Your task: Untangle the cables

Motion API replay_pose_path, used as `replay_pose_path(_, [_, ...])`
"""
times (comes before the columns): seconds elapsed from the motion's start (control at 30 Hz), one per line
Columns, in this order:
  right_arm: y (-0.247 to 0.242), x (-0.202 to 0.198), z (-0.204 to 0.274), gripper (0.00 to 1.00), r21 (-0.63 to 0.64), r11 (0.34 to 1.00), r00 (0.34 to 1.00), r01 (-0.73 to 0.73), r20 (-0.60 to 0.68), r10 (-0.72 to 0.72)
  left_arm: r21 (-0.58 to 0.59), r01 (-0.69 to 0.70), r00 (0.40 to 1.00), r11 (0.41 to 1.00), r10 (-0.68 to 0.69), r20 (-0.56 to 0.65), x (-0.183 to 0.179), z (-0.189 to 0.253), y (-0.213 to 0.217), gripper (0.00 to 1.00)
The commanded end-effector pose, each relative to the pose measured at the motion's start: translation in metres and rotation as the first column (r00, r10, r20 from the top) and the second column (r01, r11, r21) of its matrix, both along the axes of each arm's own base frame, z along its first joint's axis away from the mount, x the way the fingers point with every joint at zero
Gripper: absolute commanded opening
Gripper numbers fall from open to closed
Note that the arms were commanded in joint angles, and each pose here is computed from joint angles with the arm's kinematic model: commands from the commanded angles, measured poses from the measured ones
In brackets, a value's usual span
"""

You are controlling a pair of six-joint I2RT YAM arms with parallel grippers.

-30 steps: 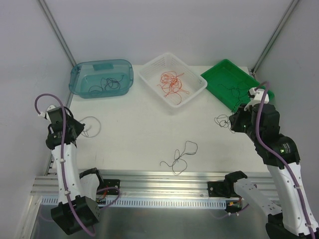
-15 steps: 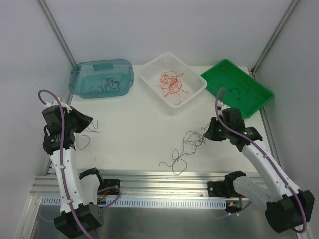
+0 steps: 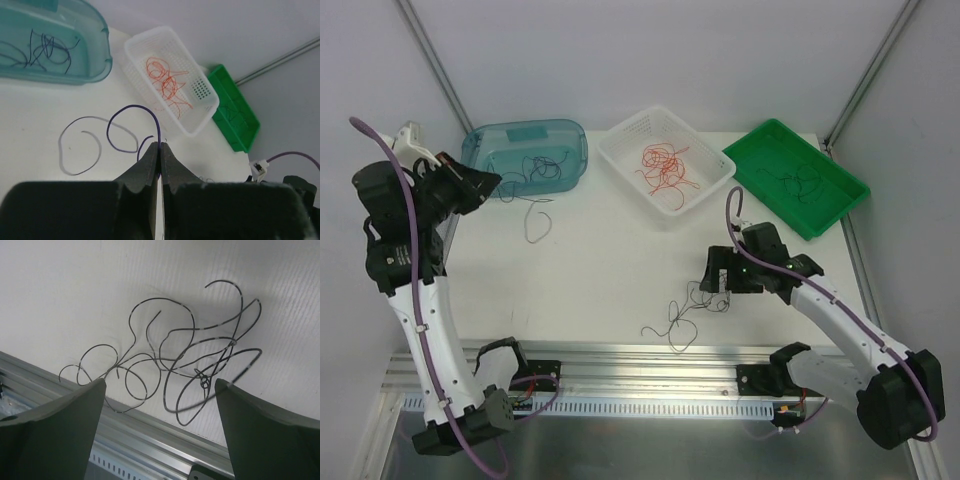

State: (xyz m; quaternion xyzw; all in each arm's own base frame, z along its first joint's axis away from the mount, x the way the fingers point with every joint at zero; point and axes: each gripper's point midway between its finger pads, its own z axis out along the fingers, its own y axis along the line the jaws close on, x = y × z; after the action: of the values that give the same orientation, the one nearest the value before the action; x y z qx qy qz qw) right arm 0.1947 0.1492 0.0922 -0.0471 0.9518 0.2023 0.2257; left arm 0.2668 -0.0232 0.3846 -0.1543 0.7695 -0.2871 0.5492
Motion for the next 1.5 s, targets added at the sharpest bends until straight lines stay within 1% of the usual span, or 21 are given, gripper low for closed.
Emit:
replay_pose_path(0.0, [0.003, 0.004, 0.030, 0.97, 0.021, 0.999, 0.995, -0.024, 0.094, 0.022, 0.006, 0.062, 0.992, 0.998, -0.063, 0.112, 0.003, 0.052, -0.010, 0.00])
replay_pose_path(0.1, [0.000, 0.003, 0.035, 1.00, 0.019, 0.999, 0.992, -0.027, 0.120, 0.024, 0.020, 0.054, 0.983, 0.998, -0.056, 0.176, 0.016, 0.085, -0.006, 0.00])
replay_pose_path(0.13, [0.000, 0.002, 0.038, 0.97, 0.025, 0.999, 0.991, -0.031, 0.131, 0.028, 0.023, 0.046, 0.982, 0.999, -0.049, 0.184, 0.026, 0.092, -0.003, 0.00])
replay_pose_path(0.23, [0.003, 0.000, 0.040, 0.97, 0.029, 0.998, 0.990, -0.055, 0.133, 0.051, 0.038, 0.028, 0.975, 0.999, -0.035, 0.219, 0.053, 0.110, 0.006, 0.00])
replay_pose_path(0.53, [0.007, -0.007, 0.037, 0.97, 0.004, 0.994, 0.985, -0.107, 0.138, 0.106, 0.099, -0.069, 0.963, 0.993, 0.041, 0.266, 0.140, 0.129, 0.047, 0.00])
replay_pose_path(0.67, [0.001, -0.007, 0.040, 0.97, -0.006, 0.997, 0.984, -0.082, 0.161, 0.082, 0.138, -0.107, 0.969, 0.985, 0.072, 0.234, 0.183, 0.106, 0.068, 0.02])
replay_pose_path(0.77, [-0.001, -0.008, 0.041, 0.97, -0.012, 0.997, 0.982, -0.081, 0.171, 0.082, 0.170, -0.102, 0.986, 0.980, 0.077, 0.150, 0.231, 0.054, 0.079, 0.09])
replay_pose_path(0.83, [-0.003, -0.009, 0.043, 0.97, -0.015, 0.997, 0.981, -0.079, 0.176, 0.080, 0.170, -0.083, 0.992, 0.982, 0.066, 0.105, 0.251, 0.026, 0.079, 0.12])
replay_pose_path(0.87, [-0.004, -0.008, 0.044, 0.97, -0.019, 0.997, 0.981, -0.069, 0.183, 0.071, 0.164, -0.065, 0.997, 0.984, 0.057, 0.050, 0.267, -0.003, 0.082, 0.13])
replay_pose_path(0.93, [-0.008, -0.008, 0.043, 0.97, -0.035, 0.998, 0.982, -0.054, 0.180, 0.059, 0.170, -0.070, 0.998, 0.983, 0.069, 0.011, 0.280, -0.026, 0.089, 0.15])
replay_pose_path(0.97, [-0.010, -0.008, 0.043, 0.97, -0.041, 0.998, 0.982, -0.046, 0.179, 0.053, 0.183, -0.074, 0.997, 0.980, 0.077, -0.006, 0.284, -0.036, 0.092, 0.18])
replay_pose_path(1.0, [-0.012, -0.007, 0.043, 0.97, -0.049, 0.998, 0.982, -0.038, 0.181, 0.047, 0.187, -0.082, 0.995, 0.979, 0.091, -0.039, 0.288, -0.053, 0.096, 0.30])
replay_pose_path(1.07, [-0.013, -0.008, 0.043, 0.97, -0.054, 0.998, 0.983, -0.031, 0.177, 0.040, 0.189, -0.092, 0.993, 0.978, 0.105, -0.062, 0.287, -0.063, 0.099, 0.37])
replay_pose_path(1.1, [-0.014, -0.008, 0.043, 0.97, -0.057, 0.998, 0.983, -0.030, 0.177, 0.040, 0.187, -0.096, 0.991, 0.978, 0.111, -0.074, 0.282, -0.066, 0.098, 0.45])
replay_pose_path(1.23, [-0.015, -0.004, 0.044, 0.97, -0.069, 0.997, 0.983, -0.020, 0.181, 0.032, 0.191, -0.090, 0.992, 0.978, 0.105, -0.074, 0.258, -0.060, 0.090, 0.69])
replay_pose_path(1.27, [-0.014, -0.002, 0.044, 0.97, -0.071, 0.997, 0.983, -0.018, 0.179, 0.030, 0.194, -0.090, 0.994, 0.977, 0.101, -0.050, 0.247, -0.046, 0.086, 0.75])
replay_pose_path(1.3, [-0.014, 0.000, 0.045, 0.97, -0.074, 0.997, 0.983, -0.013, 0.182, 0.027, 0.189, -0.077, 0.993, 0.979, 0.093, -0.077, 0.240, -0.057, 0.081, 0.79])
replay_pose_path(1.33, [-0.013, 0.002, 0.045, 0.97, -0.077, 0.997, 0.983, -0.013, 0.182, 0.027, 0.186, -0.073, 0.993, 0.980, 0.089, -0.079, 0.232, -0.057, 0.077, 0.90])
replay_pose_path(1.37, [-0.013, 0.004, 0.044, 0.97, -0.082, 0.997, 0.983, -0.008, 0.181, 0.022, 0.189, -0.071, 0.995, 0.979, 0.082, -0.053, 0.219, -0.043, 0.070, 0.94])
replay_pose_path(1.4, [-0.012, 0.007, 0.048, 0.98, -0.075, 0.997, 0.981, -0.005, 0.193, 0.019, 0.180, -0.051, 0.993, 0.982, 0.068, -0.092, 0.209, -0.060, 0.061, 0.98])
replay_pose_path(1.47, [-0.011, 0.011, 0.047, 0.98, -0.083, 0.997, 0.982, -0.001, 0.187, 0.017, 0.172, -0.041, 0.996, 0.984, 0.054, -0.074, 0.184, -0.050, 0.047, 0.99])
